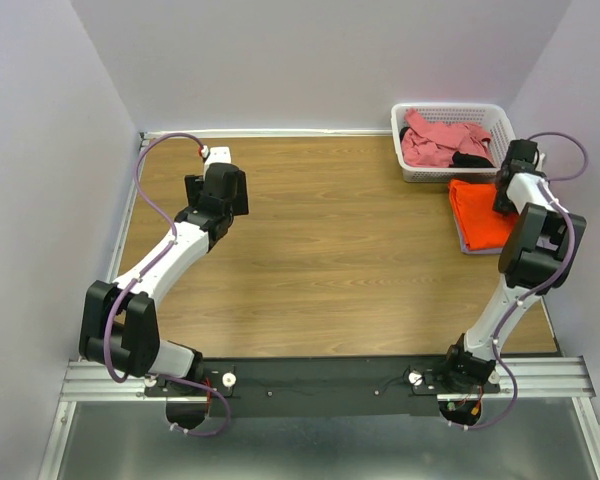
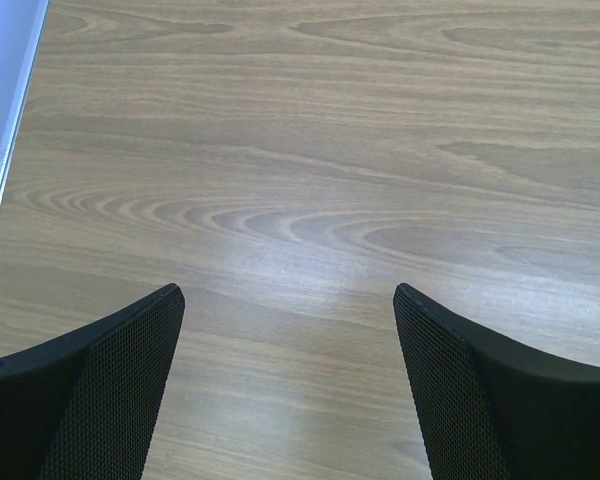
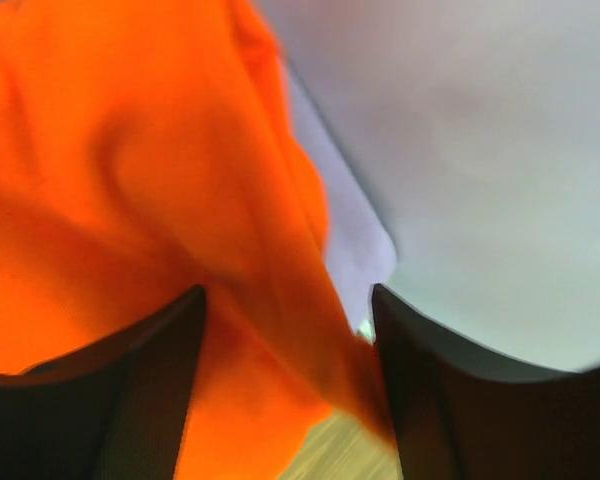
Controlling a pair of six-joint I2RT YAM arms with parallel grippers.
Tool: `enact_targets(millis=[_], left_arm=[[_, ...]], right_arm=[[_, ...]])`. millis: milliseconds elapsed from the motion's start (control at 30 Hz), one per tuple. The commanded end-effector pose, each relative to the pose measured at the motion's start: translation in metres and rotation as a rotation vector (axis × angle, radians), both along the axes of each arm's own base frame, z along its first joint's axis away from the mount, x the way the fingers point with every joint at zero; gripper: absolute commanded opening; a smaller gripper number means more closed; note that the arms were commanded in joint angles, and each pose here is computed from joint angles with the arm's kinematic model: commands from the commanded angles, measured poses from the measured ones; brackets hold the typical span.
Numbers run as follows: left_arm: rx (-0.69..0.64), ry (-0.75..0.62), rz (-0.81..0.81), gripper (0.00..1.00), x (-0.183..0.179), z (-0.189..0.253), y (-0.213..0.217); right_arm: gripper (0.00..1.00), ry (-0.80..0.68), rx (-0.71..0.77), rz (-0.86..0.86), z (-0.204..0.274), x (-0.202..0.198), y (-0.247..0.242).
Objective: Fold and stack the t-shirts
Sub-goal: Neatly place the folded tshirt to the corner, then reset both grippers
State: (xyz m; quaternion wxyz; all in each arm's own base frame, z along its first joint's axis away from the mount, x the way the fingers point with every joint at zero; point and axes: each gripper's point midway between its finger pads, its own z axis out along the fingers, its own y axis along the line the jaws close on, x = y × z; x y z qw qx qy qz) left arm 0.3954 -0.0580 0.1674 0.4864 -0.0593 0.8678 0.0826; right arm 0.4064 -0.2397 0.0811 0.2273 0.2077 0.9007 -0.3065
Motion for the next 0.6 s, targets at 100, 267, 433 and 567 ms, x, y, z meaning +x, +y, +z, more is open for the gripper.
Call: enact_targets(millis=[100, 267, 433, 567], left_arm=[[-0.036, -0.010, -0.031, 0.93, 0.003, -0.001, -0.008], [-0.053, -0.023, -0.040, 0.93, 0.002, 0.004, -0.010], [-0.088, -0.021, -0.065, 0.93, 0.002, 0.006, -0.018], [-0.113, -0.017, -0.089, 0.93, 0.003, 0.008, -0.025]], right_arm=[[0.85, -0.213, -0.130, -0.163, 0.083, -0.015, -0.016], [0.98, -0.271, -0.128, -0.207, 0.102, -0.037, -0.008], [0.98, -0.409, 0.021, -0.173, 0.114, -0.047, 0.024], [1.00, -0.574, 0.116, -0.127, 0.156, -0.065, 0.054]])
